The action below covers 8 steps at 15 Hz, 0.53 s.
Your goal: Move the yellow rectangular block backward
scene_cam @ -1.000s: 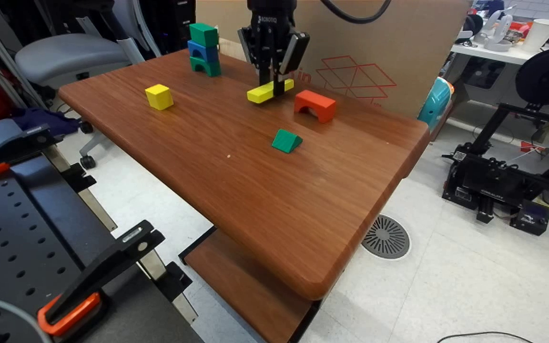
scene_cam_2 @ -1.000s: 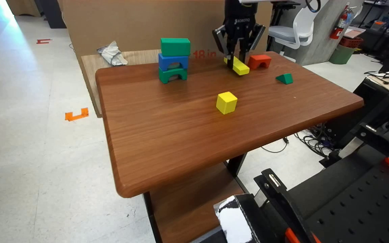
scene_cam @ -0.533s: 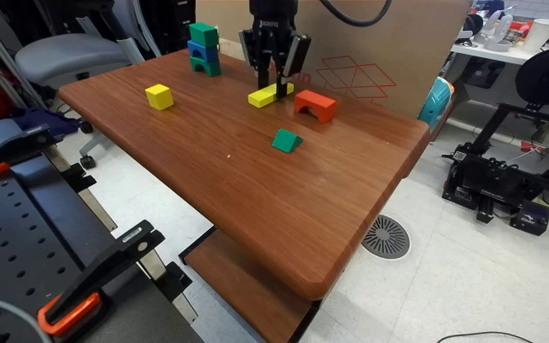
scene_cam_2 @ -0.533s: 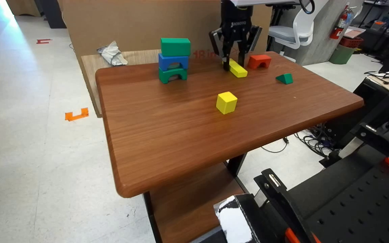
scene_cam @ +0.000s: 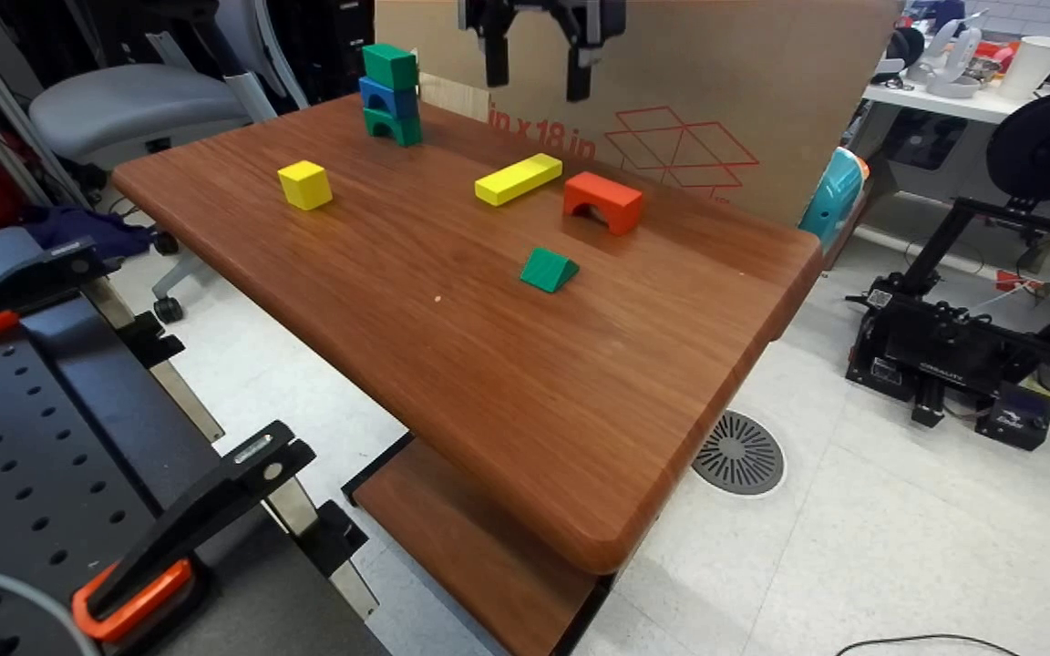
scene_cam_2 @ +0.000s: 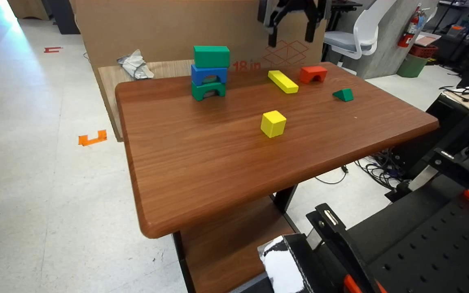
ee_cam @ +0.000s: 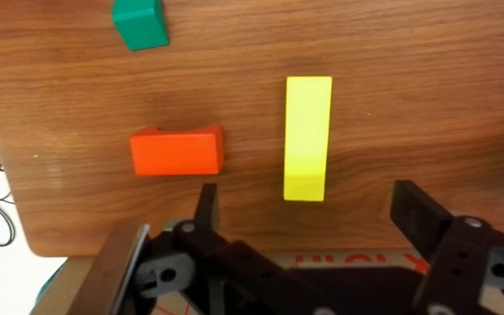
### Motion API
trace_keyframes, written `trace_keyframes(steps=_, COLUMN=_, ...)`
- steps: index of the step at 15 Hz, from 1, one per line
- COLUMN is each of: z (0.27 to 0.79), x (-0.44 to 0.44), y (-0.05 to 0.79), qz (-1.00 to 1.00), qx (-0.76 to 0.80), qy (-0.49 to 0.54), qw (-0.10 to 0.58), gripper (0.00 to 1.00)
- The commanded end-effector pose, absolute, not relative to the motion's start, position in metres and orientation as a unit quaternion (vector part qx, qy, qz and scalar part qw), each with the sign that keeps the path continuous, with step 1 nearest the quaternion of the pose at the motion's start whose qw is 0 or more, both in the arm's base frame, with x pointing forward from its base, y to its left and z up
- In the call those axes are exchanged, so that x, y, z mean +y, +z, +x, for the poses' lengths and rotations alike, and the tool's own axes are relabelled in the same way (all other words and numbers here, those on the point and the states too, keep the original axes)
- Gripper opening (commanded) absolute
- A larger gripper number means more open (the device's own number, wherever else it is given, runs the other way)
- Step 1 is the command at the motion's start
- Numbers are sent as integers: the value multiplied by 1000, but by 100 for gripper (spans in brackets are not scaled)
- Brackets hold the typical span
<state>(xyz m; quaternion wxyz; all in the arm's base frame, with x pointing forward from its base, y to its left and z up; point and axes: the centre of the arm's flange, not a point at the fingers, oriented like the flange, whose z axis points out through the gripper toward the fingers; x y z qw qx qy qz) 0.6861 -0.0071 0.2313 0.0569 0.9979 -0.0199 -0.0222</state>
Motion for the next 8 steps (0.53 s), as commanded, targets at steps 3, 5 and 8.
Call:
trace_keyframes(steps=3, z=616, x=-37, y=336, qz=999, qx=-23, qy=13, qw=28, gripper=100)
trace_keyframes(steps=5, z=599, x=-48, y=357, qz=1000, qx=-17, qy=8, qw=22, gripper=100)
trace_keyframes(steps=8, z=619, x=-48, y=352, qz=999, qx=-22, qy=15, qw=38, gripper=100)
